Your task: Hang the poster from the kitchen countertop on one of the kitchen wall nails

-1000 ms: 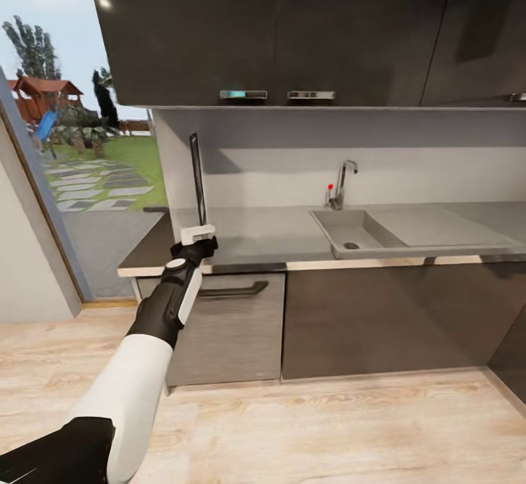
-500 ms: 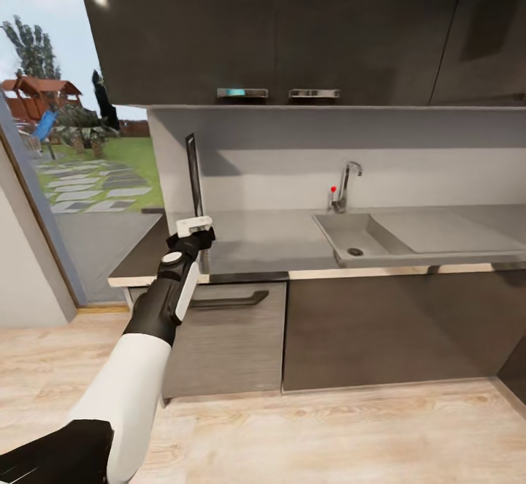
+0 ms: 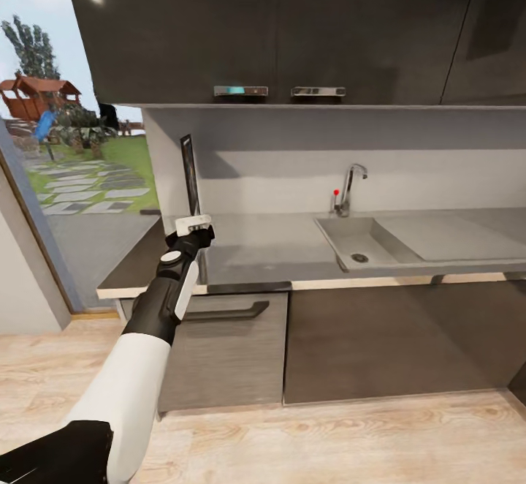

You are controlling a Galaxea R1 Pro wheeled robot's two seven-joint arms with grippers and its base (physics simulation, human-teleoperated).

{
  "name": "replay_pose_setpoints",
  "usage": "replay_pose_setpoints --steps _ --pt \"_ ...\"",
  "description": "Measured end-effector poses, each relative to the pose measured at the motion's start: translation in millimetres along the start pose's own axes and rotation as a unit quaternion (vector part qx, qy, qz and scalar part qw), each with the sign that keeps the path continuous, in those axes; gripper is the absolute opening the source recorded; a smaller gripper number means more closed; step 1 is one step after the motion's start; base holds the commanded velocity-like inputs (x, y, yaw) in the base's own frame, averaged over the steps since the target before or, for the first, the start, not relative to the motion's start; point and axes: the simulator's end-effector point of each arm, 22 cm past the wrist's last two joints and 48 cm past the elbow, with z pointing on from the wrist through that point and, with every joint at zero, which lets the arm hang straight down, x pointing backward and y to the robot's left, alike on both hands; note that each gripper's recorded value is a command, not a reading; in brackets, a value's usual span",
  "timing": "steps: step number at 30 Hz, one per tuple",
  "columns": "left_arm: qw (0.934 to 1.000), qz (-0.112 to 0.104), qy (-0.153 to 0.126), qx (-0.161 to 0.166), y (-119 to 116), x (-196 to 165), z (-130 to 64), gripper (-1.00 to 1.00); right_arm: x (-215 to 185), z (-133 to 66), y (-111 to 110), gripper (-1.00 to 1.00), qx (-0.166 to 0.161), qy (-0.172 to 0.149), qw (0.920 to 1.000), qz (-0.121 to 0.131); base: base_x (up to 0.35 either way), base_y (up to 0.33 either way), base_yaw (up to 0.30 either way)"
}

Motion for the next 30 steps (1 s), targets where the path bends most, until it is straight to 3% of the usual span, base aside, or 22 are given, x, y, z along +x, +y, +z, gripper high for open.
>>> replay_pose_setpoints --steps 5,30 --pt "1.0 0.0 0.0 -0.001 0.9 -0.1 0.1 1.0 0.6 -0.2 0.0 1.0 0.0 0.001 1.0 0.0 0.292 0.0 0.0" --pt "1.0 -0.003 0.0 -0.003 3.1 0.6 0.7 1.0 1.5 -0.2 -1.1 1.0 0.001 0.002 1.0 -0.001 0.112 0.051 0.0"
